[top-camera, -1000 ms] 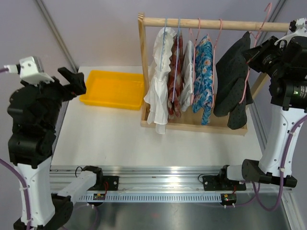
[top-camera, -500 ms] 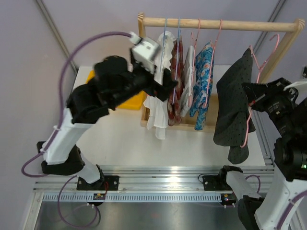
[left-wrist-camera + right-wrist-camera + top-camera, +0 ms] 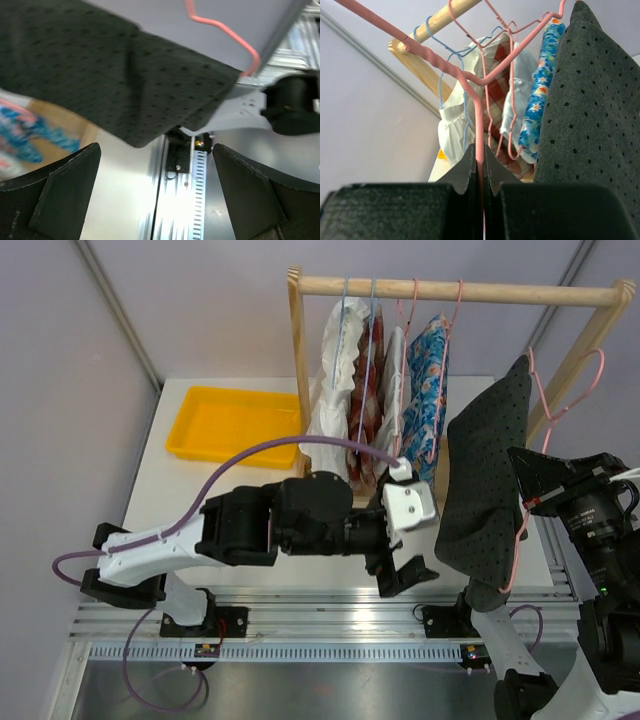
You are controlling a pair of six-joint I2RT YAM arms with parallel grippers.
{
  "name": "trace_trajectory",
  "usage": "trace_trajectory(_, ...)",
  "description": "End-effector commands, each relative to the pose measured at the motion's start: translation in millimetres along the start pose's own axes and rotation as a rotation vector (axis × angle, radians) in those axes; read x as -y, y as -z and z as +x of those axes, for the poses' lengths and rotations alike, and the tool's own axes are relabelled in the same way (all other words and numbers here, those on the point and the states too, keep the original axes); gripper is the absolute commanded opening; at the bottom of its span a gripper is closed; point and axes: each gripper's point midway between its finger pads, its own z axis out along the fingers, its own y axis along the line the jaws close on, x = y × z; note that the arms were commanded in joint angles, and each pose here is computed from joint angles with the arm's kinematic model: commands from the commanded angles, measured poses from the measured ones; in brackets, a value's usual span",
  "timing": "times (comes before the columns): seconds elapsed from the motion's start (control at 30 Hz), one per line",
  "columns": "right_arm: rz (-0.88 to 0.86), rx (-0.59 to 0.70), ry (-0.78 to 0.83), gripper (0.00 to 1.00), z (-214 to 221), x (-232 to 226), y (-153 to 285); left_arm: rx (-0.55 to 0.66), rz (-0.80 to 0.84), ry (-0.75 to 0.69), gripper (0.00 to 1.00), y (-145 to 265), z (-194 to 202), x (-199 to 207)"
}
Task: Remove the skirt from the hanger
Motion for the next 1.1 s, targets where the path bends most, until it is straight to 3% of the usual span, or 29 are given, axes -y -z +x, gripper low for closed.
trace_trajectory(0.0,-0.136,0.054,0.013,0.0,-18.4,-34.0,13.7,0.07,0.166,-0.074,0.99,-6.5,-4.3,39.1)
trace_trajectory(0.23,-0.168,0.072,0.014,0.0,-26.9,-48.6,30.4,0.087,0.179,-0.066,0.99,-33.0,15.8,48.5)
trace_trajectory(0.47,-0.211,0.03,-0.01,0.0,-22.5,-58.5,33.8,0.104,0.045,-0.069,0.99,-72.5,32.7,36.3)
trace_trajectory(0.77,-0.225,0.023,-0.007,0.0,-24.6,-64.5,41.6,0.158,0.027,-0.072,0.96,-104.5,27.3,38.1)
trace_trajectory(0.8,-0.228,0.027,-0.006,0.0,-25.4,-65.7,43.9,0.161,0.014,-0.075,0.78,-106.5,27.5,36.1)
trace_trajectory(0.87,-0.23,0.026,-0.006,0.0,-25.7,-66.0,45.3,0.174,-0.017,-0.076,0.59,-108.5,25.0,30.9)
trace_trajectory(0.9,-0.226,0.024,-0.006,0.0,-26.0,-65.2,44.4,0.171,-0.027,-0.082,0.31,-110.0,27.6,29.1)
trace_trajectory(0.93,-0.222,0.028,-0.003,0.0,-26.5,-64.3,44.8,0.173,-0.031,-0.083,0.12,-110.0,27.9,28.2)
trace_trajectory(0.97,-0.223,0.028,-0.002,0.0,-26.7,-64.1,45.3,0.177,-0.046,-0.079,0.02,-109.9,27.5,25.6)
trace_trajectory(1.07,-0.2,0.04,0.001,0.0,-27.2,-58.3,44.7,0.162,-0.041,-0.066,0.0,-107.0,37.6,27.1)
